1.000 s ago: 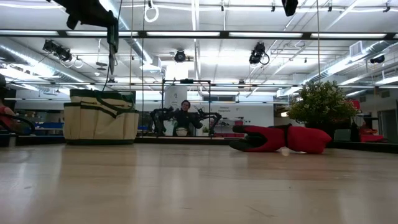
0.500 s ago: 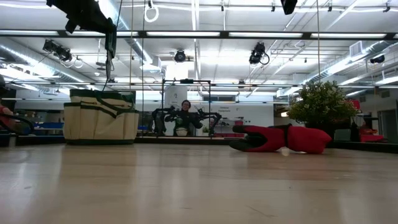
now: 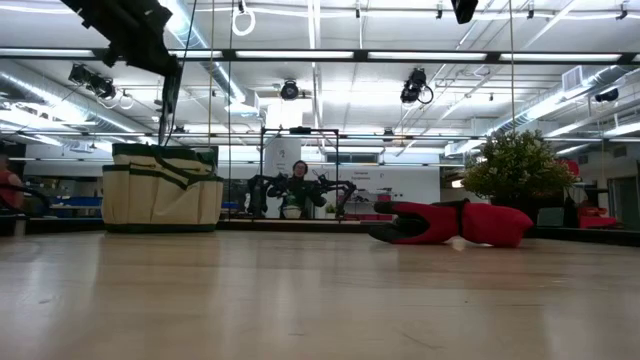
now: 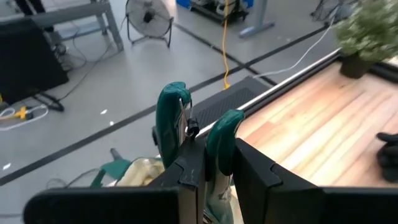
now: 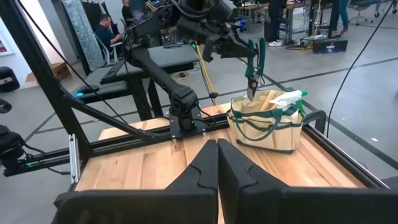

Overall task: Pick & Place Garden tools in Gardening bag
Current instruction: Put the green pruning shear into the gardening bag

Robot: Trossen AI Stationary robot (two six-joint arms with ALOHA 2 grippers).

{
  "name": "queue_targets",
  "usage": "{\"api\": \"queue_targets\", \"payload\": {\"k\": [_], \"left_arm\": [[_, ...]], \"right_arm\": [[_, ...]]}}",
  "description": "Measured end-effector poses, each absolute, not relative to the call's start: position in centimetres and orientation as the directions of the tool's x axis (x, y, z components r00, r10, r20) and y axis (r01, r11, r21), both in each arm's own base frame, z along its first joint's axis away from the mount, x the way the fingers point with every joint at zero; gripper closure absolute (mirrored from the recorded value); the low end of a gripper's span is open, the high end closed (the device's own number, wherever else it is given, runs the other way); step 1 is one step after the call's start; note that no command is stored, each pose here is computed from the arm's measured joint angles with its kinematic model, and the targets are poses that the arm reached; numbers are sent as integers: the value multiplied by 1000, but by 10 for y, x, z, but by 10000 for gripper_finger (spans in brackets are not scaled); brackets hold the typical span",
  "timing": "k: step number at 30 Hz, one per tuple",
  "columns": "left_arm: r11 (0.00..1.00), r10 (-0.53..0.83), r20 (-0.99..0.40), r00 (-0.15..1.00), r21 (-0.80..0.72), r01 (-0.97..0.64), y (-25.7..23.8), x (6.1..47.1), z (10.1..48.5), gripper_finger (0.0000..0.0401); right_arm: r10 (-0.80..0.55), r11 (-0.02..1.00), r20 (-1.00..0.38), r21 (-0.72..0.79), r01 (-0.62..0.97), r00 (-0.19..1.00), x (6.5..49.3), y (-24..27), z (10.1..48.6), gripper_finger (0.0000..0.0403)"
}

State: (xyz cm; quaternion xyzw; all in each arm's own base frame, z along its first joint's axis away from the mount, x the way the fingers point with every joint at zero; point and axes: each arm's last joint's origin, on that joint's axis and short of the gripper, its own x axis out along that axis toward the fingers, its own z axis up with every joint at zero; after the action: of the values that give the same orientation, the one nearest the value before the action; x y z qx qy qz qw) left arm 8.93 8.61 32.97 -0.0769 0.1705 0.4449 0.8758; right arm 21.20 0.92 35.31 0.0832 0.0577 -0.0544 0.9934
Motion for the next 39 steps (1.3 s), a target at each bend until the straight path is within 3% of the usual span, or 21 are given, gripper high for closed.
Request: {"api": "queue_targets", "payload": {"k": [18, 31, 39], "left_arm": [[514, 723, -574, 384, 75, -854, 119, 101, 303, 337], [488, 727, -571, 380, 40, -872, 125, 103, 263, 337], [469, 736, -574, 359, 50, -882, 125, 103, 259, 337]], "right_arm": [[-98, 980, -124, 160, 117, 987, 212, 9, 353, 403], [-98, 980, -125, 160, 118, 987, 212, 9, 353, 403], [-100, 980, -125, 160, 119, 987, 212, 9, 353, 403]]}}
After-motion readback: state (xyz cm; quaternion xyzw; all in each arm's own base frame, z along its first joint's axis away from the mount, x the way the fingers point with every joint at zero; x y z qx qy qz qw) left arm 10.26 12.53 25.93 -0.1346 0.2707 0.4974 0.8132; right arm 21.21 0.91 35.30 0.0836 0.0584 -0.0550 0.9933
